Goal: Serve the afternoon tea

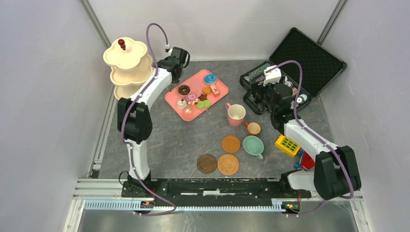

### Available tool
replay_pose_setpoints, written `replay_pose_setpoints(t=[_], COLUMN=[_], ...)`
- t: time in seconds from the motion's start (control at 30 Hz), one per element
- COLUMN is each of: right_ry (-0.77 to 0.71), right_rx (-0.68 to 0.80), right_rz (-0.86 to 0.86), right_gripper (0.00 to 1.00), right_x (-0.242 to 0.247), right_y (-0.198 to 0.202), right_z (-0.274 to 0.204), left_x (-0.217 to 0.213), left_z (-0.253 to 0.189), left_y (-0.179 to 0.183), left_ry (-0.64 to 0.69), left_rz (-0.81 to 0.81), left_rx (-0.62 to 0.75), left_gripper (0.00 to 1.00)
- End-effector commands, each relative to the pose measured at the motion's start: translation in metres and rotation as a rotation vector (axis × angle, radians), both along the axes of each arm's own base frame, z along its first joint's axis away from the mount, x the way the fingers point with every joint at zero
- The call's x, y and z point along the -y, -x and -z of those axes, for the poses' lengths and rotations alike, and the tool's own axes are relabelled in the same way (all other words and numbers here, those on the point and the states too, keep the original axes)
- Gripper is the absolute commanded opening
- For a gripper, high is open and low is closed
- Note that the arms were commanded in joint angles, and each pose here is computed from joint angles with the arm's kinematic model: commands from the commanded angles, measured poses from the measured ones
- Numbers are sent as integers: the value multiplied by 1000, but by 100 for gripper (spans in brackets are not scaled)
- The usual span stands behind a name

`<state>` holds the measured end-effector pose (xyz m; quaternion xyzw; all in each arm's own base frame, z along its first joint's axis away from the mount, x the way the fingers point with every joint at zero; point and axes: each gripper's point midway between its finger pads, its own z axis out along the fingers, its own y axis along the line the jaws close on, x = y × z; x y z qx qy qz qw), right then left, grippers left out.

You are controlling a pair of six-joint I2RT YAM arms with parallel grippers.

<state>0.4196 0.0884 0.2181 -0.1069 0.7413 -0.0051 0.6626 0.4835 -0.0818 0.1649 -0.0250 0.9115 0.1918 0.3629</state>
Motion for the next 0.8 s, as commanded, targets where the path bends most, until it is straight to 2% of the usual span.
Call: replay_pose_setpoints(t=[0.0,0.27,0.77], right_ry=[4,2,6], right_rx=[32,27,13], right_rz=[19,16,15], right_gripper=[98,98,98], right_x=[4,3,2], right_y=[-5,-6,-8], right_z=[-10,-8,-3], left_x=[-18,-30,-57], left_z=[-6,14,25], left_y=[-32,-50,-45], left_ry=[-57,-102,-146], left_rz=[-41,-56,-109], left_rx=[64,21,-6], left_gripper=[24,24,27])
